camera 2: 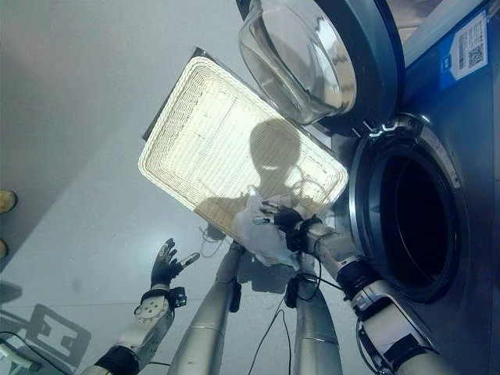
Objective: Put the clothes into the washing machine.
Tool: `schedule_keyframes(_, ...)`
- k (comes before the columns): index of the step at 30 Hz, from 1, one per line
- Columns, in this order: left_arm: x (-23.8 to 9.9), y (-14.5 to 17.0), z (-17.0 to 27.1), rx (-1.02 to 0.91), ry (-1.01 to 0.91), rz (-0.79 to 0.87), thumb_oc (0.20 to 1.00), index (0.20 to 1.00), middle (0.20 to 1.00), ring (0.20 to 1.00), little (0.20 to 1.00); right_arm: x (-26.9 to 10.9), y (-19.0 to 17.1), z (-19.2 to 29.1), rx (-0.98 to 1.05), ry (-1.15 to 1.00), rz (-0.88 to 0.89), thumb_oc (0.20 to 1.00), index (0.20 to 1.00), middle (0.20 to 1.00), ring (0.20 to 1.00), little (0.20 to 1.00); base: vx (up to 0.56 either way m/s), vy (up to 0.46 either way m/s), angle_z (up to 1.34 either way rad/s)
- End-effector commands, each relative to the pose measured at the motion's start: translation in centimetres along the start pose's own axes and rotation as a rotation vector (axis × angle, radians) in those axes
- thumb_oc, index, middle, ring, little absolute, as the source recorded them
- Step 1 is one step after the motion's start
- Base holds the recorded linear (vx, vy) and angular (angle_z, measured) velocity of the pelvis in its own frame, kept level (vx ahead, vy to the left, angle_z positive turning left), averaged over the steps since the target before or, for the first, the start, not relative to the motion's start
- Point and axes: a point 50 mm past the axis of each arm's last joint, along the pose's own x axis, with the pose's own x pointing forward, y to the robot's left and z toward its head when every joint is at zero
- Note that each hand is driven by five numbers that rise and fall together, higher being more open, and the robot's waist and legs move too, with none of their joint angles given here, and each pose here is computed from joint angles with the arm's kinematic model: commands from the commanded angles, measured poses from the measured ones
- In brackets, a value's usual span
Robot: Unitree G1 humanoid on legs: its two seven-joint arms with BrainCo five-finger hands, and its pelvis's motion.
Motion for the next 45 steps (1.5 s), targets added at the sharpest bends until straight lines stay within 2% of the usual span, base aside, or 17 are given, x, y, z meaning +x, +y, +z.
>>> schedule_keyframes(1,-0.3,-0.5,0.1,-0.021,-0.027,0.012,1.000,1.000,1.000,1.000,1.000,-0.6,0.3,2.6,-0.308,-0.153,-0.094,1.000,1.000,1.000,1.000,1.000,0.00,0.000,0.00)
schedule_keyframes(7,-0.3,0.5,0.0,-0.013,-0.034,0.031,1.000,1.000,1.000,1.000,1.000,-1.2,0.3,3.1,-0.704,-0.094,-0.112,1.000,1.000,1.000,1.000,1.000,0.00,0.000,0.01)
schedule_keyframes(11,0.0,1.6,0.2,0.002,-0.037,0.042,1.000,1.000,1.000,1.000,1.000,-1.6,0.0,2.6,-0.823,-0.007,-0.077,1.000,1.000,1.000,1.000,1.000,0.02,-0.024,0.03)
schedule_keyframes(15,0.3,2.0,0.4,0.011,-0.038,0.049,1.000,1.000,1.000,1.000,1.000,-1.6,-0.4,1.7,-0.859,0.084,-0.049,1.000,1.000,1.000,1.000,1.000,0.01,-0.008,0.01)
schedule_keyframes(21,0.7,2.1,0.7,0.022,-0.044,0.043,1.000,1.000,1.000,1.000,1.000,-1.7,-1.7,0.5,-1.073,0.244,-0.051,1.000,1.000,1.000,1.000,1.000,0.01,-0.009,0.02)
schedule_keyframes(26,0.8,1.8,0.9,0.038,-0.050,0.028,1.000,1.000,1.000,1.000,1.000,-1.3,-2.1,-0.5,-1.107,0.360,-0.020,1.000,1.000,1.000,1.000,1.000,0.02,-0.039,0.06)
schedule_keyframes(34,0.9,0.7,1.4,0.048,-0.072,-0.009,1.000,1.000,1.000,1.000,1.000,-0.3,-2.6,-1.7,-1.004,0.451,-0.034,1.000,1.000,1.000,1.000,1.000,0.01,-0.032,0.06)
schedule_keyframes(41,0.8,-1.4,2.0,0.032,-0.109,-0.059,1.000,1.000,1.000,1.000,1.000,-0.4,-3.8,-4.7,-0.972,0.695,-0.047,1.000,1.000,1.000,1.000,1.000,0.00,0.002,0.02)
schedule_keyframes(45,0.7,-2.8,2.2,0.017,-0.120,-0.089,1.000,1.000,1.000,1.000,1.000,-1.3,-4.2,-8.3,-0.762,0.850,-0.094,1.000,1.000,1.000,1.000,1.000,0.00,0.002,0.09)
